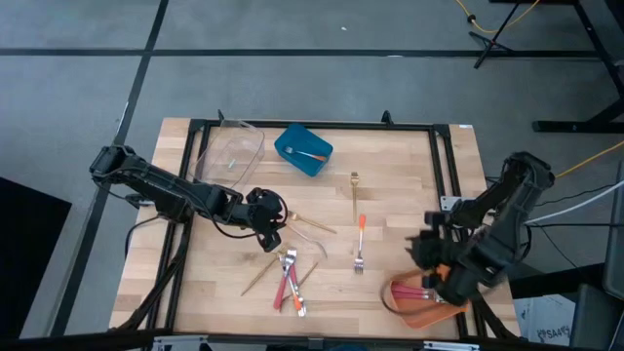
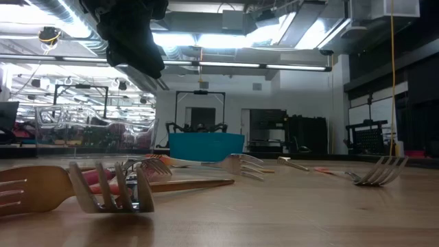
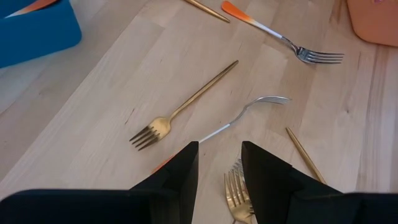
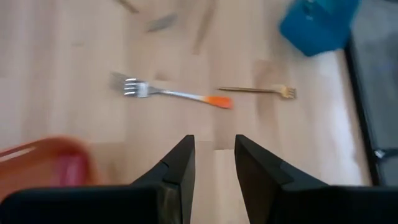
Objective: Sort silverware by color (type)
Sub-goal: Put the orange fork into the blue bin
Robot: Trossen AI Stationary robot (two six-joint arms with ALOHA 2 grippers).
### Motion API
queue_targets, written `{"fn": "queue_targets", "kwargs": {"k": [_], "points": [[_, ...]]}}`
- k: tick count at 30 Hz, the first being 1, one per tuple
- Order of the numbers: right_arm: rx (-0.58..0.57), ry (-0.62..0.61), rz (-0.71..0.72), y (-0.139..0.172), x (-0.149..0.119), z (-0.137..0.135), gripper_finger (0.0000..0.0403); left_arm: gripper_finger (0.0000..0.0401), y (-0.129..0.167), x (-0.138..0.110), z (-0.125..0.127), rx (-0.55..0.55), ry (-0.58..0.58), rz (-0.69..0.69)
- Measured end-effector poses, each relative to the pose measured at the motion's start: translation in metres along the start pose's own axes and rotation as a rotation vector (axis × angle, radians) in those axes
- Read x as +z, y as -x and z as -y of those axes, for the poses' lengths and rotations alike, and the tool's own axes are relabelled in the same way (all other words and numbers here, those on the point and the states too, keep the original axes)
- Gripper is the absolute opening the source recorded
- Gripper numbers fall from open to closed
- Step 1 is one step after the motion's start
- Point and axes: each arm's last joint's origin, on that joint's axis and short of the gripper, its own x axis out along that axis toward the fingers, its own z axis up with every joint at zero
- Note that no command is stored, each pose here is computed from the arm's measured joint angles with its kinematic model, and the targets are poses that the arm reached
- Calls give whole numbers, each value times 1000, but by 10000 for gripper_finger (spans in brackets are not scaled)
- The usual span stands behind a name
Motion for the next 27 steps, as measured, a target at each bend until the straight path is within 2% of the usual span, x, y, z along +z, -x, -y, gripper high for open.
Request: {"fn": "queue_targets", "kwargs": {"k": [5, 13, 21, 27], "points": [[-91, -48, -59, -23, 21, 28, 101, 115, 0, 0, 0, 7, -1, 6], [-213, -73, -162, -59, 45, 86, 101, 115, 0, 2, -2, 77, -1, 62], [-290, -320, -94, -87, 66, 143, 101, 115, 0, 2, -3, 105, -1, 85], [-344, -483, -18, -97, 74, 175, 101, 115, 0, 3, -3, 114, -1, 92]]}}
